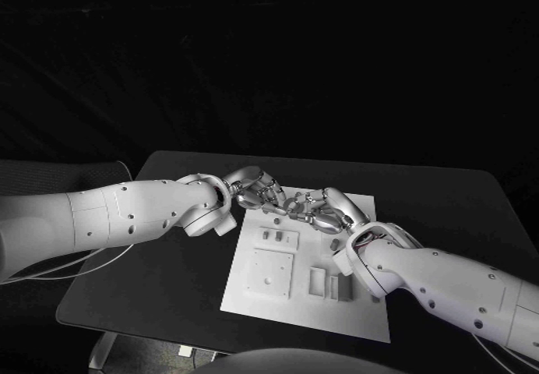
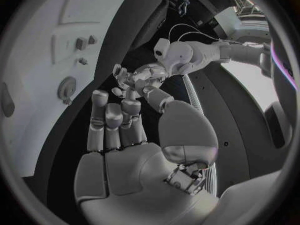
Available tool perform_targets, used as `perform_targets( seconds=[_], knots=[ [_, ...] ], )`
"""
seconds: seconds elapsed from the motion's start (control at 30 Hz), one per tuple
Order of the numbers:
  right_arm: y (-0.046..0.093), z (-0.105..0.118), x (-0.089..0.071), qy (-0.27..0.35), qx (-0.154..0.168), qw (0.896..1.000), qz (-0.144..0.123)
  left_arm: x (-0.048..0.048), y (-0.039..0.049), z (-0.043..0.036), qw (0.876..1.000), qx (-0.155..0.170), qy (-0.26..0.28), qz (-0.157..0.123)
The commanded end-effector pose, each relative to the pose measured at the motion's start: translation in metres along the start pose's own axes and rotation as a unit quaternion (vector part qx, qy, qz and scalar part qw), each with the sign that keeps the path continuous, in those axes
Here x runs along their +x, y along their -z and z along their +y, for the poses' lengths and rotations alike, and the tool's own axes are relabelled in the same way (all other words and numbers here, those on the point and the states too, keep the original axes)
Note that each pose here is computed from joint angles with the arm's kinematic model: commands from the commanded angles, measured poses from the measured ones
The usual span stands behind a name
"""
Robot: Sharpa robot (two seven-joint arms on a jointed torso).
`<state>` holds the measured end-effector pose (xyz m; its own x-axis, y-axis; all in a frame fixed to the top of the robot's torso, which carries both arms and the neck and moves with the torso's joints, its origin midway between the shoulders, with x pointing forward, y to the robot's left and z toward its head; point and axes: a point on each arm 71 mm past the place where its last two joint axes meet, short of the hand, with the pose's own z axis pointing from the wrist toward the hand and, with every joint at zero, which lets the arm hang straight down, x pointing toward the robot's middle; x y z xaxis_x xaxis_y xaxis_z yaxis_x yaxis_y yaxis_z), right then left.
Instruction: Assemble the parts on the task board
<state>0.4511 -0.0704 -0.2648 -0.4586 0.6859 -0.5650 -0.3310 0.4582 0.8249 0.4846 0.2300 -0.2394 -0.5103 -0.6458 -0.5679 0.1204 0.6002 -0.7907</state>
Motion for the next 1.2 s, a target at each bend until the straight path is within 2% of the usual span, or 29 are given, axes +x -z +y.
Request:
perform_targets(
  seconds=[0.03, 1.2],
  knots=[
    [-0.0002, 0.0009, 0.002, 0.001, -0.004, 1.0, 0.01, 0.0019, -0.0005, -0.0024, 1.0, 0.008, 0.0, 0.007],
    [-0.002, -0.0005, 0.0036, 0.007, -0.001, 1.0, 0.021, 0.003, -0.0012, -0.0041, 1.0, 0.01, 0.004, 0.005]
  ],
)
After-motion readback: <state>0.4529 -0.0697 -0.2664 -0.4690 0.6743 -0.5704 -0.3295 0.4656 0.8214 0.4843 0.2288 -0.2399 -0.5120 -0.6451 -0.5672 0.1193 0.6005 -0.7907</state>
